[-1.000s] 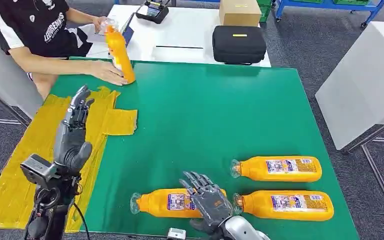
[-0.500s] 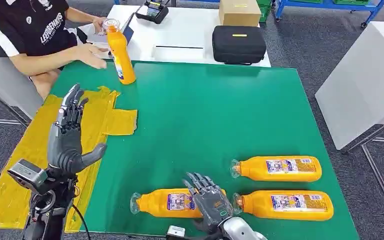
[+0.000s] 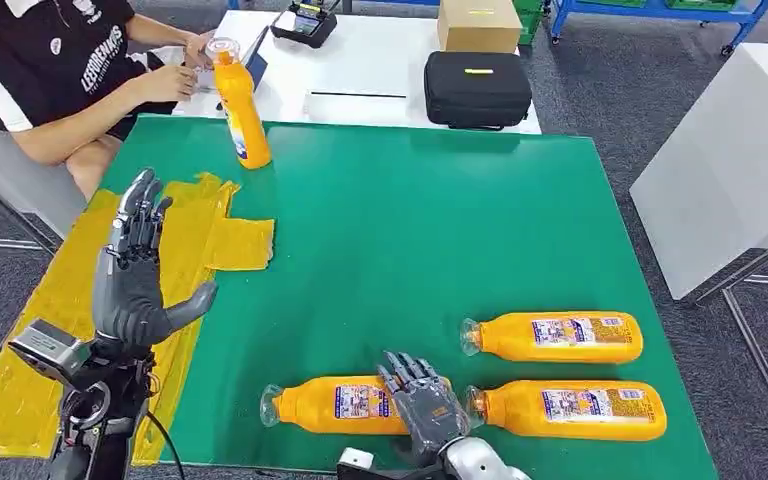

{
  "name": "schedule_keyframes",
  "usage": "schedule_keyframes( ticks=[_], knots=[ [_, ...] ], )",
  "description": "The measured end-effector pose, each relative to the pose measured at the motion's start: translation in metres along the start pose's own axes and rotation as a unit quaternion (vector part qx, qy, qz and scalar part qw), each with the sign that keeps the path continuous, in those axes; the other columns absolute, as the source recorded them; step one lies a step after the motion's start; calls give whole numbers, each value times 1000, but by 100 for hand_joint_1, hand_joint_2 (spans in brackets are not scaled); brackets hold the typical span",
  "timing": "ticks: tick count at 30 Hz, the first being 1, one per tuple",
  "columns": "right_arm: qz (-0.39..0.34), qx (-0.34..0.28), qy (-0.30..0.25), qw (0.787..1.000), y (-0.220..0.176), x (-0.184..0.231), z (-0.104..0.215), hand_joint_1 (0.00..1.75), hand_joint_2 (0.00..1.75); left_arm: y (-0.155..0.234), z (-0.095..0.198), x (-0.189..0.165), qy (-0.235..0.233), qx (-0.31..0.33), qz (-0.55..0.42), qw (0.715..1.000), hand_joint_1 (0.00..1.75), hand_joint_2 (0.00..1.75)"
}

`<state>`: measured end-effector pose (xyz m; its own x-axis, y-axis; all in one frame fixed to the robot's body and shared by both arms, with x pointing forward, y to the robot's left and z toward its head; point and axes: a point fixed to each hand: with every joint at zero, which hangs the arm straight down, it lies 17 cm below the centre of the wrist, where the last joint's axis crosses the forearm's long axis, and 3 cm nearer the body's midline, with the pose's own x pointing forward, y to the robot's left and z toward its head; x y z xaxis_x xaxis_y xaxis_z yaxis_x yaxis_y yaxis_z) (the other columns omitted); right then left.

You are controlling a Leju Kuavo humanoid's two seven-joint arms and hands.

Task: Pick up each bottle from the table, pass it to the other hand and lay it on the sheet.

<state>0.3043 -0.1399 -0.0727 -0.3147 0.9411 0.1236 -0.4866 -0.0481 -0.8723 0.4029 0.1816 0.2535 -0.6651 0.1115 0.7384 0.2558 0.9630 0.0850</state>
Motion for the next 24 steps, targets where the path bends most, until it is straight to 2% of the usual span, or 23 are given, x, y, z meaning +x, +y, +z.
schedule_keyframes(
  ticks=[1, 2, 8, 9, 24],
  knots=[
    [0, 4, 1, 1000, 2, -1, 0, 134, 175, 0, 0, 0, 0, 1, 1, 1000, 0, 175],
    [-1, 7, 4, 1000, 4, -2, 0, 154, 175, 0, 0, 0, 0, 2, 2, 1000, 0, 175],
    [-6, 9, 11, 1000, 3, -8, -4, 154, 175, -2, -2, 0, 0, 2, 8, 1000, 0, 175],
    [-7, 9, 12, 1000, 3, -8, -4, 175, 175, -2, -2, 1, 0, 3, 9, 1000, 0, 175],
    [-26, -3, 21, 999, -3, -9, -8, 175, 175, -3, -4, 6, -5, 1, 11, 1000, 0, 175]
  ],
)
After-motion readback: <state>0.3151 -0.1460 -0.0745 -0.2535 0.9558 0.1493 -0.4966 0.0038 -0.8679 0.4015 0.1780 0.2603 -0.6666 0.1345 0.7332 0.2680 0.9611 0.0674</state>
